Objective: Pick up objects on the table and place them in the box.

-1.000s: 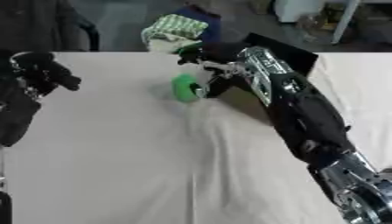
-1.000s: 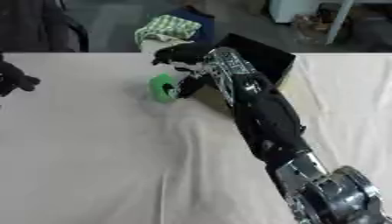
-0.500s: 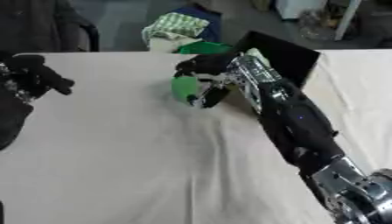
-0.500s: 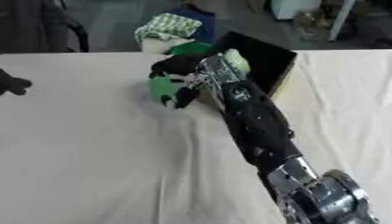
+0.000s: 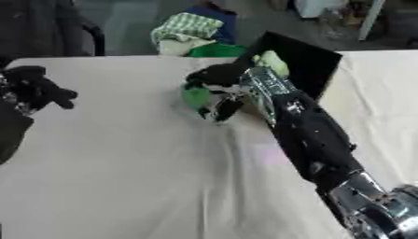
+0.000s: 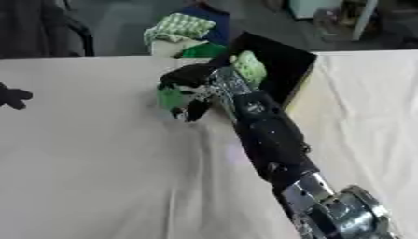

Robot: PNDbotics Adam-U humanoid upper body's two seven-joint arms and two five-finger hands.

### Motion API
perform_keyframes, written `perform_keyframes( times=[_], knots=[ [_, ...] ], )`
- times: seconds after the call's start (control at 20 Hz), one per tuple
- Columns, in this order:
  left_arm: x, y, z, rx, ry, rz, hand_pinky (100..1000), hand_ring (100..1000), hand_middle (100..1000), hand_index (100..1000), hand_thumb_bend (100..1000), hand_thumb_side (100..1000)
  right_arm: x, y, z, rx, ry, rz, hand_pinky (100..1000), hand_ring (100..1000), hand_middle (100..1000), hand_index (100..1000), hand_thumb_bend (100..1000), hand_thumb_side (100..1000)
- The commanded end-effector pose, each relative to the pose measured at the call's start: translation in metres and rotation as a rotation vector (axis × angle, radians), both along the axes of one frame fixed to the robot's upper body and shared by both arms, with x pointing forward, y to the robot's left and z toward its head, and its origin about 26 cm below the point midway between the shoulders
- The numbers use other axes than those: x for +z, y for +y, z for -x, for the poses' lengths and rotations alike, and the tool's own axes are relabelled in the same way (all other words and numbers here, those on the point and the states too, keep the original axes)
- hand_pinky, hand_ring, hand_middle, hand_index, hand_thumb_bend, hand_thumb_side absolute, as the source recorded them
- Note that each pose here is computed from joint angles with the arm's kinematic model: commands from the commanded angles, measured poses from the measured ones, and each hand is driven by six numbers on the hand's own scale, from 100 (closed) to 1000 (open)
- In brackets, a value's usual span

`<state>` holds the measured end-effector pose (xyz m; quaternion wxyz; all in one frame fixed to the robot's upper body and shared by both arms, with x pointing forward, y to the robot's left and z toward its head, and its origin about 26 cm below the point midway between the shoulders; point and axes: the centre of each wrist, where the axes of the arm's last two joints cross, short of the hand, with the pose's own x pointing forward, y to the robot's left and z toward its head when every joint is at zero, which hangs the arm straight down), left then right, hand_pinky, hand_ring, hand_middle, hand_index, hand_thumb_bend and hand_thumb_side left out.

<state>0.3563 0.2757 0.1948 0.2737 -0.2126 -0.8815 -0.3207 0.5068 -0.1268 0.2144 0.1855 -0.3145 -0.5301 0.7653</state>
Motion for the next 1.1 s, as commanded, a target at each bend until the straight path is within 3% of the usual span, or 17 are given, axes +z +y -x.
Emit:
perform_keyframes(
  times=[0.05, 0.55, 1.1],
  knots=[
    [0.011, 0.005, 0.000, 0.006, -0.039, -0.022, 810, 632, 626, 863, 100, 716, 0.017, -0.004, -0.001, 0.000, -0.052, -0.025, 991, 1000, 1000, 1000, 100, 443],
    [0.009, 0.008, -0.002, 0.008, -0.041, -0.032, 811, 627, 622, 863, 100, 727, 0.027, -0.010, -0.002, -0.003, -0.099, -0.071, 986, 1000, 1000, 1000, 100, 371],
    [0.007, 0.012, -0.004, 0.017, -0.047, -0.035, 811, 627, 620, 863, 100, 723, 0.029, -0.019, -0.004, -0.040, -0.089, -0.073, 973, 1000, 1000, 1000, 100, 400]
  ],
)
